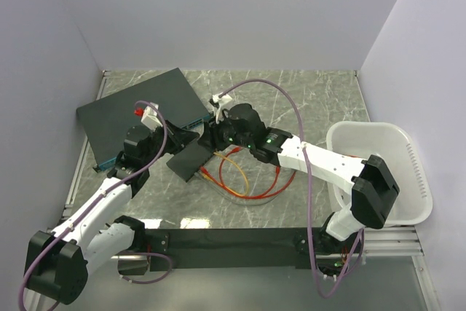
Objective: Insert the plug into the switch port
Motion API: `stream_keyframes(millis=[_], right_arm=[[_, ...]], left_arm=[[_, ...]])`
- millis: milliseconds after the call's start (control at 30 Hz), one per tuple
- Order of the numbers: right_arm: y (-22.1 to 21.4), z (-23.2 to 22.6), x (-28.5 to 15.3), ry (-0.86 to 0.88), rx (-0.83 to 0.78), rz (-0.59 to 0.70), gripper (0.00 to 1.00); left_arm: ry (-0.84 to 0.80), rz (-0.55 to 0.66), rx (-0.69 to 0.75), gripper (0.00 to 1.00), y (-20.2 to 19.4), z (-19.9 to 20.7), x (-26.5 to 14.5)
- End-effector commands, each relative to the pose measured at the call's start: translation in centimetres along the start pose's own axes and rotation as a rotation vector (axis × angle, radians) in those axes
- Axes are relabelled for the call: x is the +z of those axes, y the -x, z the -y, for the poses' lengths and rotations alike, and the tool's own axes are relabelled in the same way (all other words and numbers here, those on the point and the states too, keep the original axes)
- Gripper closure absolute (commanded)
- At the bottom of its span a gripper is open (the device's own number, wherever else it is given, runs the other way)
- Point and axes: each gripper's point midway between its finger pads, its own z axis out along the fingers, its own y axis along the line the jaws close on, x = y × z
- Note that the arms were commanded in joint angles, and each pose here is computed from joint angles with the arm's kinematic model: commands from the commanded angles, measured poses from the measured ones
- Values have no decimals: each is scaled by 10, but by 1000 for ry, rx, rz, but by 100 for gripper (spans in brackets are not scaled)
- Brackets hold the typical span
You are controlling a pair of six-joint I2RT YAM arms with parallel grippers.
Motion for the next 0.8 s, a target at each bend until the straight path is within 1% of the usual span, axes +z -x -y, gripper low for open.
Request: stream_keyframes(millis=[0, 300, 533, 767], right_arm=[[22, -3, 0, -29, -42, 47, 51], [13, -8, 10, -25, -54, 20, 55], [12, -8, 14, -33, -58, 12, 59], [10, -2, 15, -66, -56, 7, 60]], left_arm=[[-41, 29, 18, 99, 12, 18, 1], [-33, 37, 20, 100, 12, 16, 0], [-41, 37, 21, 100, 12, 18, 0], [-46, 47, 28, 99, 15, 21, -3]])
